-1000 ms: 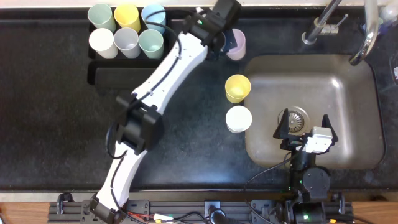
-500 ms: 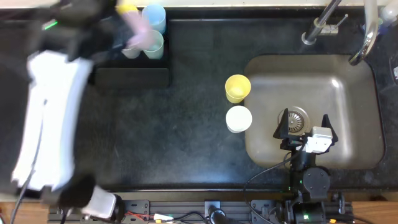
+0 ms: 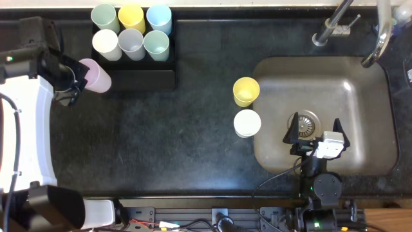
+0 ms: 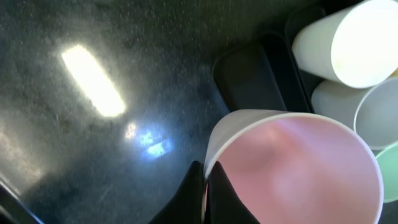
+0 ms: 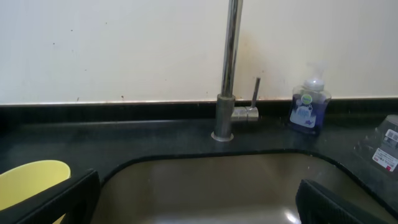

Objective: Store Cups

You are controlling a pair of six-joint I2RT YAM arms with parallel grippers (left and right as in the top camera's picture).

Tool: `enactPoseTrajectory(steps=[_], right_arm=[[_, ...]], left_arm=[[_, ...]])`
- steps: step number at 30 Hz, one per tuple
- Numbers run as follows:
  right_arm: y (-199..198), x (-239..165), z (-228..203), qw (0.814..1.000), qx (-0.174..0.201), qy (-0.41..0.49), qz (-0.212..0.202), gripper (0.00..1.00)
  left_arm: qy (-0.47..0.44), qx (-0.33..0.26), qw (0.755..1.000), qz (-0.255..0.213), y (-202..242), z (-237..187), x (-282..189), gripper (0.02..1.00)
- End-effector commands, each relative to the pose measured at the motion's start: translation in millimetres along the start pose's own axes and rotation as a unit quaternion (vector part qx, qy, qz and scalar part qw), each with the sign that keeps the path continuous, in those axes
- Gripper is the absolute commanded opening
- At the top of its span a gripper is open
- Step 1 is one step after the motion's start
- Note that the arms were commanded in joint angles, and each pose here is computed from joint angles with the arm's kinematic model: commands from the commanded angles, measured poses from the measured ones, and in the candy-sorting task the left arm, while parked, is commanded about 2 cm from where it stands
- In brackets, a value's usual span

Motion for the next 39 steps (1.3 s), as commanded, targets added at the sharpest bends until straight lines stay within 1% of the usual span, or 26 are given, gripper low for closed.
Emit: enactPoseTrajectory(steps=[1,14,21,39], right_arm=[[1.1,0.2,-3.2,1.000,-0.001,-0.001,0.004,0.998],[1.1,0.2,-3.2,1.000,-0.001,-0.001,0.004,0.996],[1.1,0.2,-3.2,1.000,-0.001,-0.001,0.004,0.996],[1.1,0.2,-3.2,1.000,-0.001,-0.001,0.004,0.998]], left_arm=[[0.007,-0.012,1.000,0.010,-2.9,11.9,19.3,0.036],[-0.011,-0.012,1.000,-0.005,-28.1,29.4,63.7,0.036],[-0.032,0.014,0.999,0.018,-41.5,20.8,81.0,0.036],[-0.040,0.020,0.998,0.048,-42.0,22.1,101.2,0.036]])
Point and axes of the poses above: each gripper's point midway between its finger pads, its own x axis out along the fingers, its own y axis along the line the jaws close on, z = x × y, the point moved 8 cm from there along -x, back along the fingers
